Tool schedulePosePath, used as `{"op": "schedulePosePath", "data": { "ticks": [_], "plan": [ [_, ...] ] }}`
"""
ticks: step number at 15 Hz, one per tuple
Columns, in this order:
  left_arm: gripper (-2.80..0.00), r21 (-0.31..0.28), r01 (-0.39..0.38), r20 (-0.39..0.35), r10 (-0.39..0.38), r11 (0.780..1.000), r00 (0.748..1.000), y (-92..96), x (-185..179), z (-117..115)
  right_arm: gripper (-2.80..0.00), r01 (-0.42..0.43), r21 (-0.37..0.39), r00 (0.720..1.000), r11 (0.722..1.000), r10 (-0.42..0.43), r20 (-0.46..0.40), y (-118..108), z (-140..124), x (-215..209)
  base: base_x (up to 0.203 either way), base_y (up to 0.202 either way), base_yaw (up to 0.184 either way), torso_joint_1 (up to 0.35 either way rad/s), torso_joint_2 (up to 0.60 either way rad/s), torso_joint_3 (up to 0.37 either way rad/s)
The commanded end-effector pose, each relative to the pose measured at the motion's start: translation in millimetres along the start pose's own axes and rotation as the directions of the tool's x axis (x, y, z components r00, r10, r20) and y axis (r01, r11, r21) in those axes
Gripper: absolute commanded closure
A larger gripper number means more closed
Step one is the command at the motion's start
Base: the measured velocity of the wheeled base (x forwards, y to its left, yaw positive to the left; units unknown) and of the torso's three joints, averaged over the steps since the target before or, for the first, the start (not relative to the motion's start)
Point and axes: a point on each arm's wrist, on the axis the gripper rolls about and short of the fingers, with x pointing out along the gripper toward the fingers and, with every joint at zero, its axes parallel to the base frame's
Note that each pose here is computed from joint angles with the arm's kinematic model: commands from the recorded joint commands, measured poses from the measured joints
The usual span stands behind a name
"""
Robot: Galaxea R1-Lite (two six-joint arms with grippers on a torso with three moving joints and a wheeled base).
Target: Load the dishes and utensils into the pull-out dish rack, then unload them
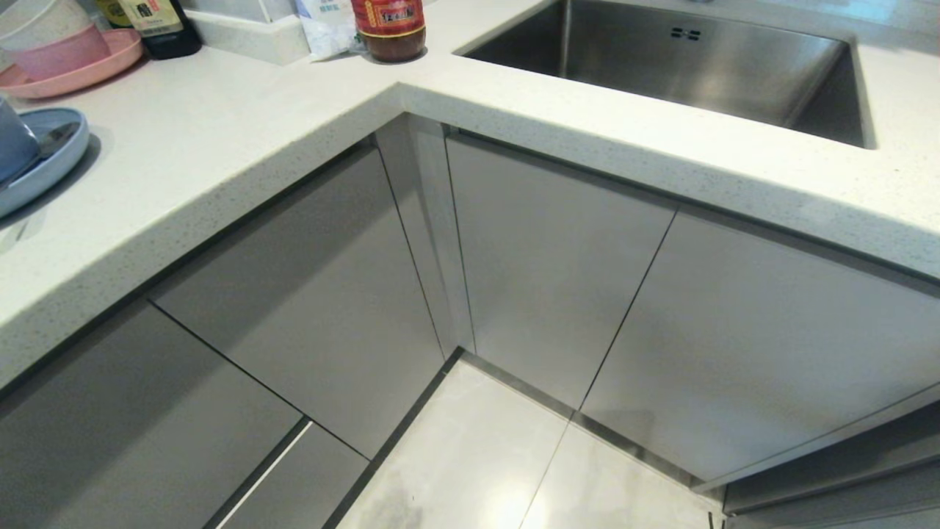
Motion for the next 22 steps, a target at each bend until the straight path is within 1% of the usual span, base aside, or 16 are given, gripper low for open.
{"op": "schedulePosePath", "data": {
  "ticks": [1, 3, 4, 5, 7, 8, 9, 10, 12, 15, 22],
  "plan": [
    [0.00, 0.006, 0.000, -0.003, 0.000, 1.000, 1.000, -1.8, 14.4, -30.1, 0.00, 0.000, 0.001, 1.000, 1.000, 0.000, 0.002, 0.0, -0.4, -0.1, 0.000, 0.000, 0.000, 0.000, 0.00, 0.000],
    [0.00, 0.030, -0.003, 0.003, 0.003, 1.000, 1.000, -3.2, 24.5, -55.9, 0.00, 0.000, 0.001, 1.000, 1.000, 0.000, 0.002, 0.0, -0.4, -0.1, 0.000, 0.000, 0.000, 0.000, 0.00, 0.000],
    [0.00, 0.042, -0.002, 0.013, 0.002, 0.999, 1.000, -3.4, 25.6, -58.9, 0.00, 0.000, 0.001, 1.000, 1.000, 0.000, 0.002, 0.0, -0.4, -0.1, 0.000, 0.000, 0.000, 0.000, 0.00, 0.000],
    [0.00, 0.064, 0.015, 0.032, -0.017, 0.998, 0.999, -3.8, 25.3, -56.0, 0.00, 0.000, -0.001, 1.000, 1.000, 0.000, 0.002, 0.0, -0.4, -0.1, 0.000, 0.000, 0.000, 0.000, 0.00, 0.000],
    [0.00, 0.069, 0.092, -0.037, -0.090, 0.993, 0.995, -5.5, 25.1, -62.9, 0.00, 0.000, 0.000, 1.000, 1.000, 0.000, 0.001, 0.0, -0.4, -0.1, 0.000, 0.000, 0.000, 0.000, 0.00, 0.000],
    [0.00, 0.062, 0.103, -0.075, -0.098, 0.993, 0.992, -5.8, 24.9, -66.8, 0.00, 0.000, 0.001, 1.000, 1.000, 0.000, 0.000, 0.0, -0.5, -0.1, 0.000, 0.000, 0.000, 0.000, 0.00, 0.000],
    [0.00, 0.045, 0.102, -0.072, -0.099, 0.994, 0.993, -5.8, 25.0, -66.7, 0.00, 0.000, 0.001, 1.000, 1.000, 0.000, 0.000, 0.0, -0.5, -0.1, 0.000, 0.000, 0.000, 0.000, 0.00, 0.000],
    [0.00, 0.014, 0.100, -0.073, -0.099, 0.995, 0.992, -5.8, 25.0, -66.9, 0.00, 0.000, 0.000, 1.000, 1.000, 0.000, 0.002, 0.0, -0.5, -0.1, 0.000, 0.000, 0.000, 0.000, 0.00, 0.000],
    [0.00, -0.016, 0.084, -0.074, -0.085, 0.996, 0.994, -5.5, 24.9, -67.0, 0.00, 0.000, 0.001, 1.000, 1.000, 0.000, 0.001, 0.0, -0.4, -0.1, 0.000, 0.000, 0.000, 0.000, 0.00, 0.000],
    [0.00, -0.103, 0.053, -0.070, -0.060, 0.993, 0.996, -5.0, 25.0, -66.5, 0.00, 0.000, 0.001, 1.000, 1.000, 0.000, 0.002, 0.0, -0.4, -0.1, 0.000, 0.000, 0.000, 0.000, 0.00, 0.000],
    [0.00, -0.108, 0.052, -0.067, -0.060, 0.993, 0.996, -4.9, 25.0, -66.3, 0.00, 0.000, 0.001, 1.000, 1.000, 0.000, 0.000, 0.0, -0.5, -0.1, 0.000, 0.000, 0.000, 0.000, 0.00, 0.000]
  ]
}}
